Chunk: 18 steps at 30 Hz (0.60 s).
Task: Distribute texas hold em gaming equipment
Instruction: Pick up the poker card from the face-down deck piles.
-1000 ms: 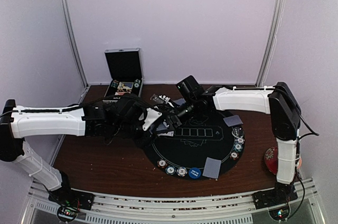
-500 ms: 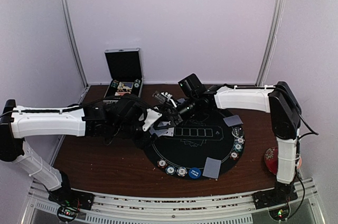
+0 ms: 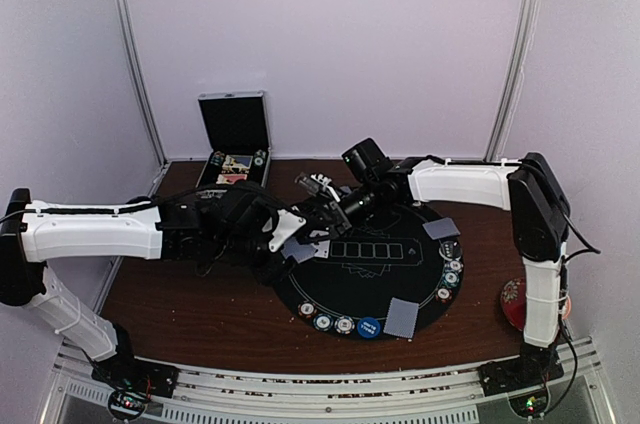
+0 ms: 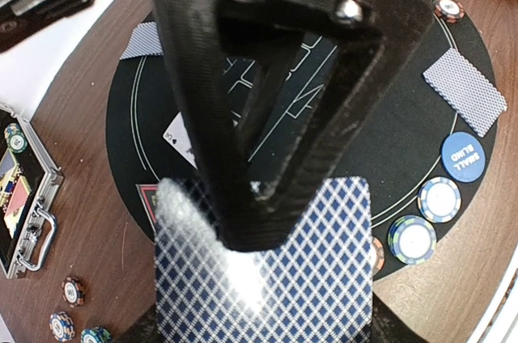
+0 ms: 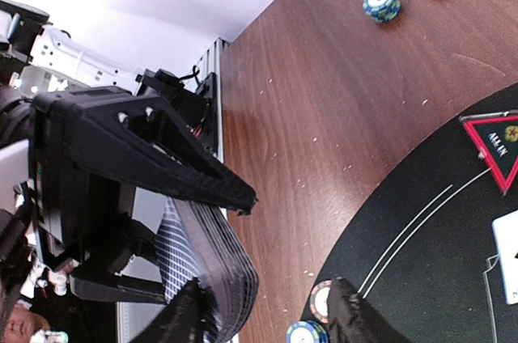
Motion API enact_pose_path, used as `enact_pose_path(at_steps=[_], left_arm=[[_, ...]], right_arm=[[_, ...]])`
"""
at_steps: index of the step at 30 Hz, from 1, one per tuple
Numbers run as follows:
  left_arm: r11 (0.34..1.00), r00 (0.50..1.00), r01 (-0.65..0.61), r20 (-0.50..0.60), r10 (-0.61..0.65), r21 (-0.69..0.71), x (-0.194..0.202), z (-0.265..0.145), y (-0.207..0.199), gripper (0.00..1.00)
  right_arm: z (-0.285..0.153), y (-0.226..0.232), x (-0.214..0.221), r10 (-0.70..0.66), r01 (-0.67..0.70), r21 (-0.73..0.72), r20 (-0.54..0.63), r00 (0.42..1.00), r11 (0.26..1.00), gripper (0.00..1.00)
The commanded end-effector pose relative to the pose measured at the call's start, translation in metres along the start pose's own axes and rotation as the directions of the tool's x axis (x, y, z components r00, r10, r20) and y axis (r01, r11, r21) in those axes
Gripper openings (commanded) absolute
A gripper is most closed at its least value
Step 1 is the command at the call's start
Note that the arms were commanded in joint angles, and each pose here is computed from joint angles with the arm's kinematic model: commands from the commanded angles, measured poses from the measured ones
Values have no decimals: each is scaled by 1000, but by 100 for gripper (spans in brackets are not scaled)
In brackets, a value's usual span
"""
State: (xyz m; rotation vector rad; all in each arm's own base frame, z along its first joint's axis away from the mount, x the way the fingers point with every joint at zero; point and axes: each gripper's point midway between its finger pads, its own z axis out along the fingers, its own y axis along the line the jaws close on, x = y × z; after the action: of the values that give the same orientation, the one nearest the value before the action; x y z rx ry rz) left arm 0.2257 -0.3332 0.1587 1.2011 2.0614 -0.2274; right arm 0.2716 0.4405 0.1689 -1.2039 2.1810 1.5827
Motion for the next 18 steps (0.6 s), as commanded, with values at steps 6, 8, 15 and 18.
enact_pose_path(at_steps=[6,8,15,18], left_arm=[[1000,994,4,106,-4,0,-27,-8,1,64],[1000,994,2,106,-2,3,-27,-7,0,64],[1000,994,1,109,-1,8,-27,-8,0,64],[1000,993,0,115,-1,10,-28,-10,0,64]], right_arm=[[19,25,7,17,-22,-119,-47,999,993,60],[21,25,5,36,-40,-131,-37,999,991,60],[28,19,3,109,-110,-154,-16,994,982,57],[28,12,3,129,-129,-131,-12,992,983,55]])
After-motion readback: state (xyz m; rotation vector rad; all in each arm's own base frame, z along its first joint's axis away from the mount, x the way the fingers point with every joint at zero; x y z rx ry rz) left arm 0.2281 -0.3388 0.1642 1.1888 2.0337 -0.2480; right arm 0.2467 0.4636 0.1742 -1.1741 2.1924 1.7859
